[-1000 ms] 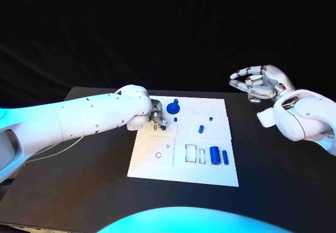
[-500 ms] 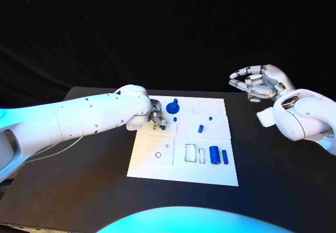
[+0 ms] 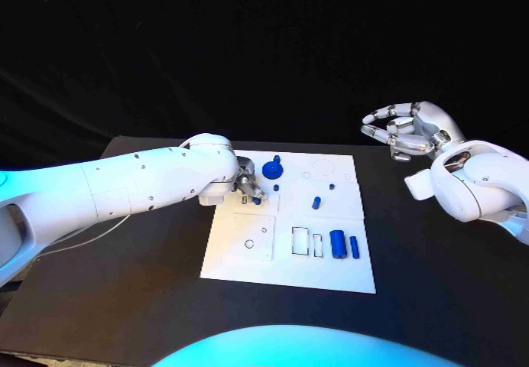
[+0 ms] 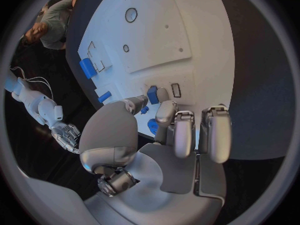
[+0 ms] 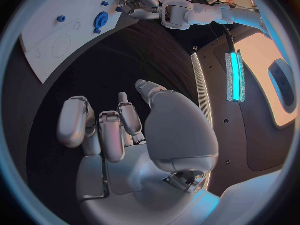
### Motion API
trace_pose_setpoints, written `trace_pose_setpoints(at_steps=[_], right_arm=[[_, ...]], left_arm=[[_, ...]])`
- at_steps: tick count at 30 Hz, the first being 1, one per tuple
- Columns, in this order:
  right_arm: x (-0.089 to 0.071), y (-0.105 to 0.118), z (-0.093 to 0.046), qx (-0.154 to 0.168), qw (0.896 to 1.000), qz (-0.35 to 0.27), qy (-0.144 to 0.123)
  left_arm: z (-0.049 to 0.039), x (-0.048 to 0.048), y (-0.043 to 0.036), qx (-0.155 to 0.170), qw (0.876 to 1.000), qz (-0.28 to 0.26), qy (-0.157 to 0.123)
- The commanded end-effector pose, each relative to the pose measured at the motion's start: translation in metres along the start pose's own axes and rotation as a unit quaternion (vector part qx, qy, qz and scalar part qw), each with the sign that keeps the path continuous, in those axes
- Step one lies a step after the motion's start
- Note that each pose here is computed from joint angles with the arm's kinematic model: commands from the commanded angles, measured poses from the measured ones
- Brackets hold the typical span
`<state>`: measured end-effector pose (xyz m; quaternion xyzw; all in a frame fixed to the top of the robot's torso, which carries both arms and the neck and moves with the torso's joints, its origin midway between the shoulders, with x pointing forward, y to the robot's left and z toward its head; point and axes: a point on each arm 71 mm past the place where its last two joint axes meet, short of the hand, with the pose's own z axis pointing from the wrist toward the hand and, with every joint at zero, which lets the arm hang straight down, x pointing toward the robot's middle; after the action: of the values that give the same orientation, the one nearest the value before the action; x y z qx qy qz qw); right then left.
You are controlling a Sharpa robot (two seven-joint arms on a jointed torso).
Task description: Assemble the parts on the task board
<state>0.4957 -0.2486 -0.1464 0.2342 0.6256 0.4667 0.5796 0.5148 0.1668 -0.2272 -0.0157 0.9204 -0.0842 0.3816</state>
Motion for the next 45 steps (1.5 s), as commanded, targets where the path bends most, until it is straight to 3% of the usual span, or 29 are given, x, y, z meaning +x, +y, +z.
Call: trace_pose_setpoints(at_steps=[1,34,39,45], right_arm=[[0.001,0.001,0.000,-0.006,1.000,-0.001,0.003],[0.002,0.000,0.002,-0.004,1.000,-0.002,0.004],[0.001,-0.001,0.002,-0.003,1.000,-0.003,0.003],[0.000,-0.003,0.003,-0.002,1.000,-0.004,0.001]], left_arm=[[-0.0001,0.0040,-0.0011,0.002,1.000,0.003,0.011],[-0.0044,0.0049,-0.0018,0.007,1.000,0.000,0.004],[-0.0072,0.0022,-0.0015,0.013,1.000,-0.008,-0.006],[-0.0157,-0.0090,-0.0025,0.025,0.999,-0.024,-0.031]])
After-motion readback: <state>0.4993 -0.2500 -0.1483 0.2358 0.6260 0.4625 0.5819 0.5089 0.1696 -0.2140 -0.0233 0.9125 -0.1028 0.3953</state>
